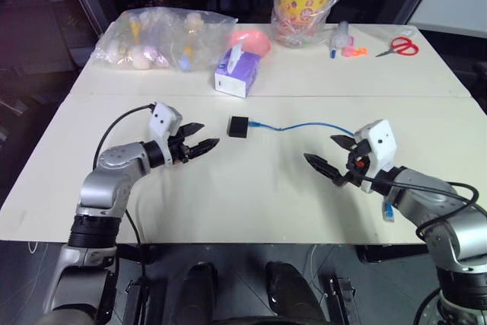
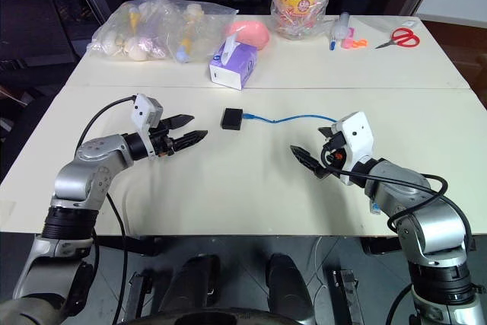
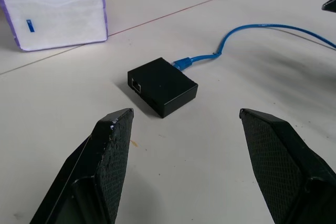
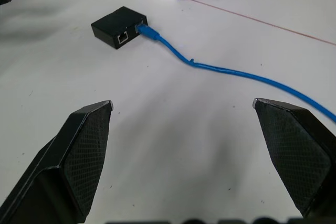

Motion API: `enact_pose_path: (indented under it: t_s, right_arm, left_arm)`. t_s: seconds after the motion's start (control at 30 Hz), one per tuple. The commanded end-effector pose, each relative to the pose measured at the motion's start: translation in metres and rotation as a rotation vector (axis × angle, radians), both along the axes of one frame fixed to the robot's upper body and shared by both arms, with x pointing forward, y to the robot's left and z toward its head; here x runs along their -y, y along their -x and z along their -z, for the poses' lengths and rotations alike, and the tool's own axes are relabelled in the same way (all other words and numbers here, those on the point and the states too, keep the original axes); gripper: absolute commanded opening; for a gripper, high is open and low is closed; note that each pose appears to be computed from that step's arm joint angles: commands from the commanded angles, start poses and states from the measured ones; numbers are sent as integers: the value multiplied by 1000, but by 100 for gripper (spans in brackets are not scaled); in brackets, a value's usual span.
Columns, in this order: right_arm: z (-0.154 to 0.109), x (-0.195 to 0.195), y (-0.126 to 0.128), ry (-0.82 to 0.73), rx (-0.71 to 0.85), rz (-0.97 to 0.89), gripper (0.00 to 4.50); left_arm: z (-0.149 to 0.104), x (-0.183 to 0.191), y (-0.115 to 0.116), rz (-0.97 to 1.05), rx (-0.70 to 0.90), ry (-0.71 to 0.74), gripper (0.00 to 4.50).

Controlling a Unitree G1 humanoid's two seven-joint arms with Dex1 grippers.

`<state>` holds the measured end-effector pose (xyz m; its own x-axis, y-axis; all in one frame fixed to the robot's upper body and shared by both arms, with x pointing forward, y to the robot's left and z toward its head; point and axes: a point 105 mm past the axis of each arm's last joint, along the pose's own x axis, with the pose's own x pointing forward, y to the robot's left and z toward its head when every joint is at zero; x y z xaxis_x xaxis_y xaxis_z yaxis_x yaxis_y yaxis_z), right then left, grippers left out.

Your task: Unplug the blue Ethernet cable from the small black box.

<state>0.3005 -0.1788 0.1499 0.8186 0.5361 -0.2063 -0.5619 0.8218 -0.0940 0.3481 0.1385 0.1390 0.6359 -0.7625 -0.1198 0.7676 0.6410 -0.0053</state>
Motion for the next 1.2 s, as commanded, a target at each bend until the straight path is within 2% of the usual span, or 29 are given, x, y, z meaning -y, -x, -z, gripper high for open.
enact_pose_path:
  t_s: [0.03, 0.67, 0.9, 1.07, 1.2]
  right_arm:
    - [-11, -7, -2, -4, 57, -18, 450]
    - [-11, -10, -10, 6, 81, -12, 450]
    - [-3, -23, -45, 68, 64, -106, 450]
    - [5, -45, -91, 127, 33, -211, 450]
    - [11, -69, -115, 159, -6, -303, 450]
  left_arm:
    - [-13, 0, 1, -3, 49, 25, 334]
    - [-18, -1, -13, -25, 81, 8, 334]
    - [-34, -2, -26, 50, 107, -23, 334]
    - [-38, -13, -16, 180, 54, -114, 334]
    - [-37, -24, -5, 209, 8, -144, 334]
